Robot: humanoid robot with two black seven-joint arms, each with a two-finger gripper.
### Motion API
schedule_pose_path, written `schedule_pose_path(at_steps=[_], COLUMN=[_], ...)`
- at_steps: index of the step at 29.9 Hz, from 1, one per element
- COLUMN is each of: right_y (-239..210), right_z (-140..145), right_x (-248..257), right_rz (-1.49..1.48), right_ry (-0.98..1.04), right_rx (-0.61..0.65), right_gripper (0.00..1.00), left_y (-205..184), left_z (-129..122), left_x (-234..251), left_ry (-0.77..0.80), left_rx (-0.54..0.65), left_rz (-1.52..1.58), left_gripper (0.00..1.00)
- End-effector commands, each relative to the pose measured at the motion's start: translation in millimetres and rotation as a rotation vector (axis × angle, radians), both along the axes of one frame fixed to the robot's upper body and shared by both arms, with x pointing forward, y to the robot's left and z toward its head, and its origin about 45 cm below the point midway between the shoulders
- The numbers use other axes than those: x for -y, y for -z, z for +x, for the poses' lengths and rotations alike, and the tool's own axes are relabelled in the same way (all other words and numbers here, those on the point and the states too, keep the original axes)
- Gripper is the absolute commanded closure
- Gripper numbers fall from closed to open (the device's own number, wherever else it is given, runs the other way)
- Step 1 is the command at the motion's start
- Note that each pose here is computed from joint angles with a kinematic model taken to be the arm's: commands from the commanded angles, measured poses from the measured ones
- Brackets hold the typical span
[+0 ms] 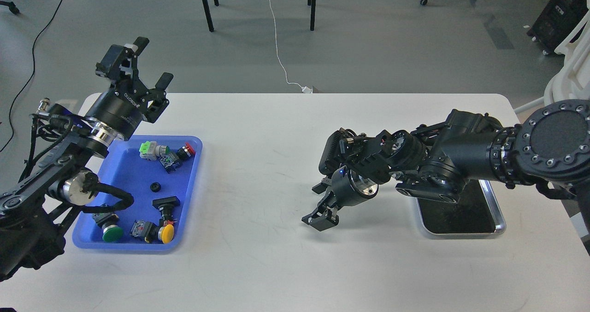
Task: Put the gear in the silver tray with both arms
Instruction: 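Lower the right gripper onto the gear and grasp it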
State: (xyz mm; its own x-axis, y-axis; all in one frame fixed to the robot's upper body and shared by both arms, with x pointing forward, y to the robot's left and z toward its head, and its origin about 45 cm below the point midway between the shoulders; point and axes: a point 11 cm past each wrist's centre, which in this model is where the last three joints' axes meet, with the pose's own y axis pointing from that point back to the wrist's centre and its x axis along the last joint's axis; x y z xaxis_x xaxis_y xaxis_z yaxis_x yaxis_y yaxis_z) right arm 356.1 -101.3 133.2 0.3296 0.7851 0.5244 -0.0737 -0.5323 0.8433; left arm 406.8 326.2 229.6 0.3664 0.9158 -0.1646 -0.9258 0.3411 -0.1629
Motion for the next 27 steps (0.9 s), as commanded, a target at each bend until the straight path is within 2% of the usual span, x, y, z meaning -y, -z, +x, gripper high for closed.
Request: schedule_pose_path(at_steps=[1,18,21,27], right_y=[0.8,1.8,2.1,0.0], right_z=[-0.5,1.1,1.0,2.6], right_x=[0.1,6.6,7.0,6.6], right_rz=[0.003,-0.026,-0.028,-0.031], right_ry=[0.001,-0.004,-0.006,-0.006], right_rx=[-0.001,0.005,0.006,0.01], right_gripper=[0.3,0.34,0.4,0.69], left_y=[-0.6,0.8,1.1,1.4], left_z=[0.0,-0.1,-0.3,0.0], left_x=[-1.4,0.9,1.3,2.7], left_ry=[-0.002,0.002,0.005,0.004], left_rx=[0.001,-0.004,-0.005,-0.004], left_rz=[0.002,0.002,0.002,-0.003], left_gripper=[0.02,0.02,0.02,0.02])
